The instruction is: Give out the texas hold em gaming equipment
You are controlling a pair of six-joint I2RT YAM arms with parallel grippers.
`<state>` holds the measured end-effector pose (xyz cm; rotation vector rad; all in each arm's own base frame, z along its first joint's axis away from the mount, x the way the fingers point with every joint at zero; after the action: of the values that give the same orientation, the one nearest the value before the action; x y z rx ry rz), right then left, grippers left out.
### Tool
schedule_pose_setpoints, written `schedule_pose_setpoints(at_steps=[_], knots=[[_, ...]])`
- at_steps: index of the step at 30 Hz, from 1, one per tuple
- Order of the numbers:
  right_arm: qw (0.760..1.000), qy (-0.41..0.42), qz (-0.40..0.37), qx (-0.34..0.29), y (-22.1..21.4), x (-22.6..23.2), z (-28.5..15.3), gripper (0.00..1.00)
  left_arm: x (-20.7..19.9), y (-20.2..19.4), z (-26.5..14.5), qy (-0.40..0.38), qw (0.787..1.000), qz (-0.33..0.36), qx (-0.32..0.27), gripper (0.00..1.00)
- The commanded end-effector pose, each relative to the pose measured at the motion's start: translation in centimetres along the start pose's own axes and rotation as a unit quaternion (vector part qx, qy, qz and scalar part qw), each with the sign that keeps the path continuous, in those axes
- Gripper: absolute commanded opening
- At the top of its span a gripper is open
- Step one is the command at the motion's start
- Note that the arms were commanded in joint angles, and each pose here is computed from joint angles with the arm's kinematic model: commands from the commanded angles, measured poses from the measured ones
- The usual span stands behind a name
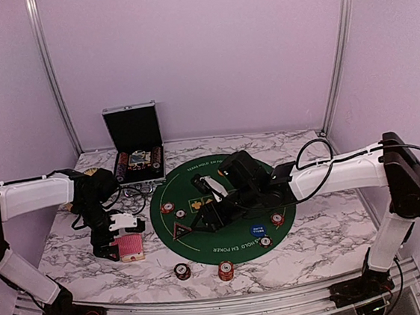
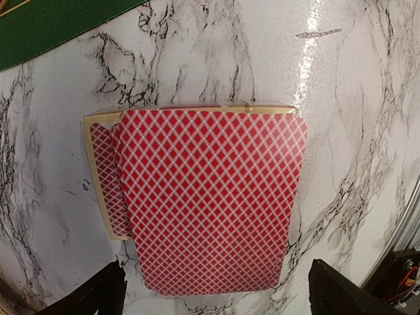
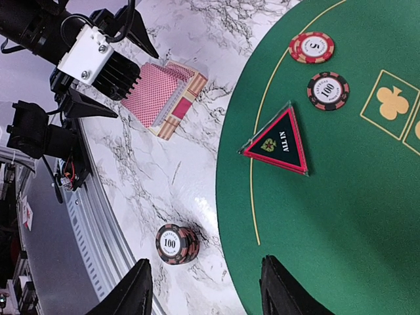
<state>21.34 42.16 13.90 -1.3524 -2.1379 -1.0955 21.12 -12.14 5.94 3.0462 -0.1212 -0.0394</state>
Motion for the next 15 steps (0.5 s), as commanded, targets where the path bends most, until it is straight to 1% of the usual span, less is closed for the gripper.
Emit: schedule_pose_setpoints(at_steps=[1,15], knots=[[1.000,0.004,-0.002,-0.017,0.87,0.54,-1.01,0.55,-0.18,-0.17,0.49,-0.005,1.000,0.005,0.006,0.99],[1.000,0.005,-0.002,-0.018,0.82,0.56,-1.08,0.54,-0.03,-0.06,0.78,0.002,1.000,0.008,0.001,0.99]])
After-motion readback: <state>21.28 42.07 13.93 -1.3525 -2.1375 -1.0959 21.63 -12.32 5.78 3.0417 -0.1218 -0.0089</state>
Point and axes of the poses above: each gripper's point midway between its finger pads, its own z axis out along the fingers, its own x axis along the line the jaws close on, y = z × x, the point moved 1 cm from there along -z, back along the fingers, and after that the axes turned 15 degrees about z, right-handed, at the moved point
